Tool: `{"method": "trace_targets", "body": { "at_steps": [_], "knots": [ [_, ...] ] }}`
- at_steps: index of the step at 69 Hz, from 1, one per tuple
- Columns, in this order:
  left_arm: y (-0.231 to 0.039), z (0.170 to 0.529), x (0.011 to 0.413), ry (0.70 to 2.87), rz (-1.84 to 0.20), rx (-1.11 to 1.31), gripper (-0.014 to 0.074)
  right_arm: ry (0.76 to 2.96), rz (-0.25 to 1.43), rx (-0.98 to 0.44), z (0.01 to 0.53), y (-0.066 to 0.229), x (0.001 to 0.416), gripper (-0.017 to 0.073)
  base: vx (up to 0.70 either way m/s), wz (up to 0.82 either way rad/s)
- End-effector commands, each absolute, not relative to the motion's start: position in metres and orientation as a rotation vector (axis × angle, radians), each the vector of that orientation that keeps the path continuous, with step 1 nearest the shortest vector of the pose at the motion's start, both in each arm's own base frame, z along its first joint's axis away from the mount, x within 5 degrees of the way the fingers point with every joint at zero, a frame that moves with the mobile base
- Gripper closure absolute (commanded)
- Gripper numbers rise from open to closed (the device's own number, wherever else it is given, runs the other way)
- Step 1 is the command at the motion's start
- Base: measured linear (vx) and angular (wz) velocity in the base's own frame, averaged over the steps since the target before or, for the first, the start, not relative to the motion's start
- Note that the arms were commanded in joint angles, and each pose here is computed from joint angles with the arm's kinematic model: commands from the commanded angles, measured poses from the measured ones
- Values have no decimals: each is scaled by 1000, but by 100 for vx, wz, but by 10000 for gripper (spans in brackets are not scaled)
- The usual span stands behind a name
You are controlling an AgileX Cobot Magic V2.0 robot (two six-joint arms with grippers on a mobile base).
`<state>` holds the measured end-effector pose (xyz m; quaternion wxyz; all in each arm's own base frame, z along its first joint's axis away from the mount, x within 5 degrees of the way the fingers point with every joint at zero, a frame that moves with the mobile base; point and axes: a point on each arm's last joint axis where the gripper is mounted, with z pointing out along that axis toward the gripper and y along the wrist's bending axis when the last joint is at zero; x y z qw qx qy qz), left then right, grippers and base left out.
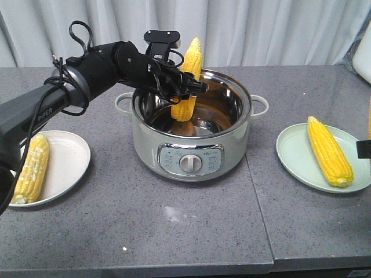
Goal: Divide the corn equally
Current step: 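Grasp the last corn cob and lift it from the pot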
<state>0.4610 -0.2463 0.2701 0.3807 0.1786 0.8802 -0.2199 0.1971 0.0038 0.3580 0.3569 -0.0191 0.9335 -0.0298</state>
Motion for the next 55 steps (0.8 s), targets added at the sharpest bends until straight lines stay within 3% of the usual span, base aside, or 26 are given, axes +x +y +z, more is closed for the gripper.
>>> {"method": "trace_targets", "body": {
  "at_steps": [1, 15, 55],
  "knots": [
    [-253, 314, 450, 2117, -629, 421, 394, 2307, -90, -49, 374, 2, 197, 365, 0, 0],
    [-253, 315, 450, 2116, -629, 422, 461, 2307, -90, -49, 374, 2, 197, 365, 0, 0],
    [-239, 362, 428, 2053, -578, 476, 461, 2309, -90, -49, 374, 2, 197, 365, 0, 0]
  ]
}}
